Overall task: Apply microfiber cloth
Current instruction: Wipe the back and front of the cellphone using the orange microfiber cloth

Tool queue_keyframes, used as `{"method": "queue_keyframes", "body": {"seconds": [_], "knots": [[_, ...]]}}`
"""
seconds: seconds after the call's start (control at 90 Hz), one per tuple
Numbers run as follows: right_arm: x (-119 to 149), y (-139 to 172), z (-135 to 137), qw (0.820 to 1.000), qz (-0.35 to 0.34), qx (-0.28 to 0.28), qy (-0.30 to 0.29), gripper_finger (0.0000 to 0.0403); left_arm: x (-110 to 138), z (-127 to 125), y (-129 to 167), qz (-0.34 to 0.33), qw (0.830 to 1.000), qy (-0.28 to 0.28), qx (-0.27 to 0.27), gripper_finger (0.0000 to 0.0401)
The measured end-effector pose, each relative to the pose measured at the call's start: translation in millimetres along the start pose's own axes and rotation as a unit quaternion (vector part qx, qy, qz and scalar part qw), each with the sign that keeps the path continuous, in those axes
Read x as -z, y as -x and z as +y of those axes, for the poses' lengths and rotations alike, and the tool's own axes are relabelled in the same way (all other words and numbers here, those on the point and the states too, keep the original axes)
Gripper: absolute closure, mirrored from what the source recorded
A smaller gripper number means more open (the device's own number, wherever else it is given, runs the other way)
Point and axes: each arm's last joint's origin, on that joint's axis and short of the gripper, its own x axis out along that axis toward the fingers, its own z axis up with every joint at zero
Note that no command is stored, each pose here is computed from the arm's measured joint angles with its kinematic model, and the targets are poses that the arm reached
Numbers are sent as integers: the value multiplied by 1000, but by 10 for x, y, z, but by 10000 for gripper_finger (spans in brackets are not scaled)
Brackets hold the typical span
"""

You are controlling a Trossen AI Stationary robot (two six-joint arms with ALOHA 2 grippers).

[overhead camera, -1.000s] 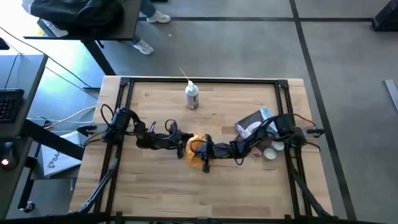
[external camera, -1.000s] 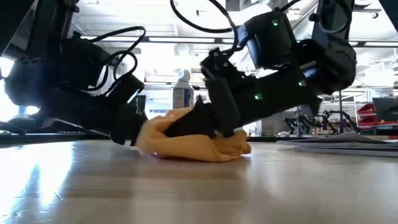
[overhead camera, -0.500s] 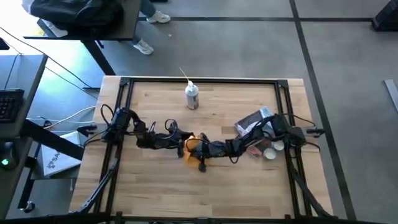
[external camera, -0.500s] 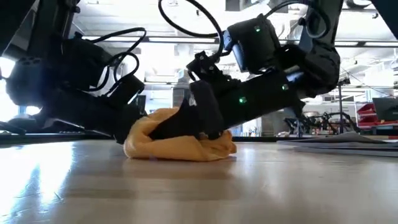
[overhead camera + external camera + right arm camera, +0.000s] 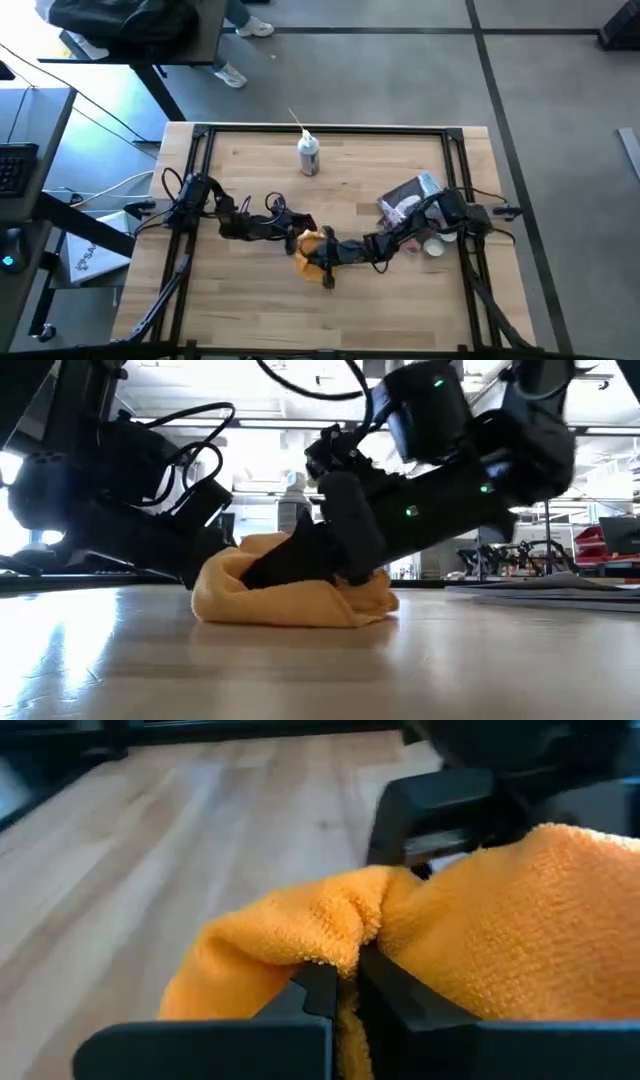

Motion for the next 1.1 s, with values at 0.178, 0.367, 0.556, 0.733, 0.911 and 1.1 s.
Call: {"method": "queue_keyframes", "body": {"seconds": [0.178, 0.367, 0.556, 0.733, 0.911, 1.1], "knots": [[49, 77, 172, 999, -11, 45, 10, 403, 2, 5, 0, 1, 1000, 0, -4, 270], [101, 157, 363, 1000, 9, -8, -21, 403, 0, 6, 0, -1, 1000, -6, -5, 270], [-36, 276, 407, 999, 8, 45, 3, 403, -3, 5, 1, -2, 1000, -6, -4, 270], [-91, 363, 251, 969, -9, 247, -5, 403, -3, 5, 1, -2, 1000, -5, -4, 270], [-111, 297, 84, 962, -16, 268, -54, 403, -3, 5, 1, -2, 1000, -5, -5, 270], [-32, 131, 53, 982, -23, 182, -50, 403, -2, 9, 3, -3, 1000, -1, -12, 270]]}}
